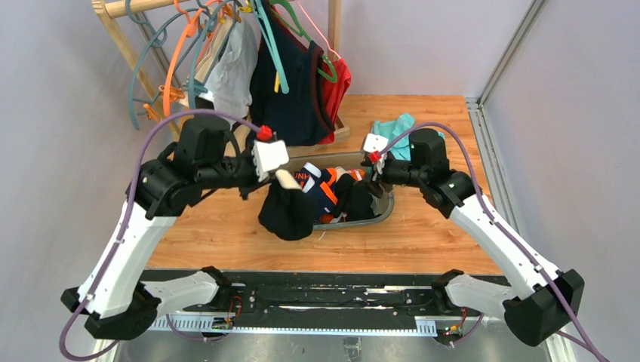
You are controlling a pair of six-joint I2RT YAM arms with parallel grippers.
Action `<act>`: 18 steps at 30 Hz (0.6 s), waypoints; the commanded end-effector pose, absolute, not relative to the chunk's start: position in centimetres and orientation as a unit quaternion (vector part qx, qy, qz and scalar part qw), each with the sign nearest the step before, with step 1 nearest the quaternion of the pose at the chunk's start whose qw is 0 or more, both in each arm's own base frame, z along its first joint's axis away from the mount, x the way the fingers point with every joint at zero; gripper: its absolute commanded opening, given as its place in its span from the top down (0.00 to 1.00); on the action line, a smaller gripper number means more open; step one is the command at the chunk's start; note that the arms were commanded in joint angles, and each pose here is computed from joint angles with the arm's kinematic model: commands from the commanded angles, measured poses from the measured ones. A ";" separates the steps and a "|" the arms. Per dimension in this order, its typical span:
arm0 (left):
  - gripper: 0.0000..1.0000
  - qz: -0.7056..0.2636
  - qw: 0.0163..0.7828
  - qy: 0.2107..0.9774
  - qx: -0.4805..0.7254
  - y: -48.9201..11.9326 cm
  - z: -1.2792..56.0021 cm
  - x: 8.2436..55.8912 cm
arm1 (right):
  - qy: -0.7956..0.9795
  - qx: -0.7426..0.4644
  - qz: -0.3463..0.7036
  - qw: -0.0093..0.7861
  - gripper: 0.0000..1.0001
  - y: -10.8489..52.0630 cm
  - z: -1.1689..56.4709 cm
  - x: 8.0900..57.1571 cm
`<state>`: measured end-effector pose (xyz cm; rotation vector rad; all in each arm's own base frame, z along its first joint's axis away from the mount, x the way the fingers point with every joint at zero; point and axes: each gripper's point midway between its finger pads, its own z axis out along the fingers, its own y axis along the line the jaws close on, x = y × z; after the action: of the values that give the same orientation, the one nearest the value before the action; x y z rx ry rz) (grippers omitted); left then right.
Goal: Remove the underwear clipped to the hanger
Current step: Pick up the underwear from the center of the board, then place the underwear in the bin.
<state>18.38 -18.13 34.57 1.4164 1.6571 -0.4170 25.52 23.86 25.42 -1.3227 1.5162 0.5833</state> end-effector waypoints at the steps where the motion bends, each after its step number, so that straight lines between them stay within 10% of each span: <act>1: 1.00 -0.180 0.489 0.685 0.509 -20.3 37.7 21.7 | 0.647 -0.488 0.222 0.542 0.43 22.0 27.6 27.5; 18: 1.00 0.025 0.300 0.789 0.535 -18.3 18.5 30.4 | 0.655 -0.464 0.219 0.555 0.42 20.0 27.9 28.4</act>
<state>28.85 -18.44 22.13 1.3648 2.0555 -0.0696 28.19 20.60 27.54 -1.1249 1.5598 0.5133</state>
